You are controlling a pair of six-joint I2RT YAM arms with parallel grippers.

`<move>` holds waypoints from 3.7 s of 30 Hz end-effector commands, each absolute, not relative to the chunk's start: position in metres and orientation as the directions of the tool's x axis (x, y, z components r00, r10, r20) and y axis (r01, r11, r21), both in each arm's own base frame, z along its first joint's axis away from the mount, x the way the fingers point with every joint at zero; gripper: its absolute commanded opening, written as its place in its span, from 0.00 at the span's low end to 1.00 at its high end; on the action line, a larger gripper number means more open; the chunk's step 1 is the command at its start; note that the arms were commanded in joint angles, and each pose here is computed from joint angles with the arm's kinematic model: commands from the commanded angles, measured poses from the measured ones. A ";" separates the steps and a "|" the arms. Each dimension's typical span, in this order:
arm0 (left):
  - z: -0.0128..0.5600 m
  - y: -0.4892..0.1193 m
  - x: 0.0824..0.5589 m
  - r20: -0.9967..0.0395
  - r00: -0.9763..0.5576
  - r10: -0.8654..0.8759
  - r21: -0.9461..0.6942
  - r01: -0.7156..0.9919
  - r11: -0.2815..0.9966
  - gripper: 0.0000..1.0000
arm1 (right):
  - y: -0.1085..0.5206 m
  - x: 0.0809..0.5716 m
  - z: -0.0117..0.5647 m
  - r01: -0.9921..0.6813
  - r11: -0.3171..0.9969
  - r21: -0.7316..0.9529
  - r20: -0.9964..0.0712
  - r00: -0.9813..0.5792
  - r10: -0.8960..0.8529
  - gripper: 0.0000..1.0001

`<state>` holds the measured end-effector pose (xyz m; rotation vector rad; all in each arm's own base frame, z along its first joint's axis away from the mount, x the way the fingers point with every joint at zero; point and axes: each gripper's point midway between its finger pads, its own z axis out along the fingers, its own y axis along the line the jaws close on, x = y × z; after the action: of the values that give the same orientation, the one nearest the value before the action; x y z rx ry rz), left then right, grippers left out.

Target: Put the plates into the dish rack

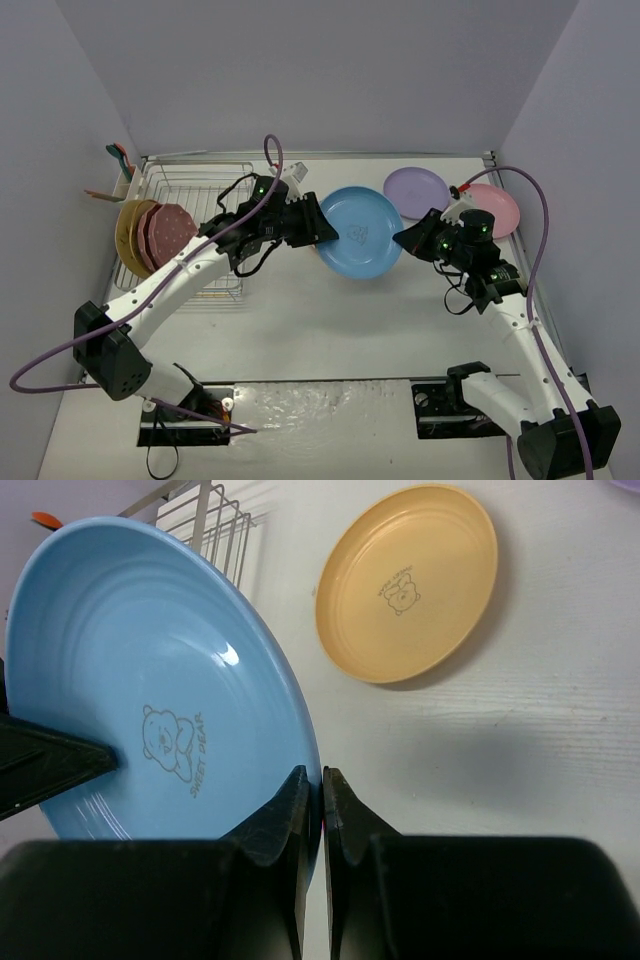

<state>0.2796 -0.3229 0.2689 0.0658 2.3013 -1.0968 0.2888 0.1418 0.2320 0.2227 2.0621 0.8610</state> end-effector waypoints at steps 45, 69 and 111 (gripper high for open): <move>0.288 0.051 0.377 -0.700 -0.673 0.237 0.438 -0.143 0.887 0.00 | 0.149 0.310 0.196 -0.227 0.795 0.562 -0.689 -0.660 0.298 1.00; 0.210 0.042 0.360 -0.666 -0.736 0.118 0.350 -0.170 0.921 0.40 | 0.158 0.384 0.143 -0.028 0.848 0.529 -0.650 -0.656 0.383 0.98; 0.285 -0.095 0.255 -0.718 -0.605 -0.345 -0.489 0.085 0.868 0.97 | 0.184 0.423 0.090 0.128 0.881 0.455 -0.649 -0.630 0.426 0.00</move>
<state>0.2509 -0.0647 0.2481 -0.1899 2.2734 -0.3901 0.4269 0.1746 0.0237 0.4853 2.3766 0.3187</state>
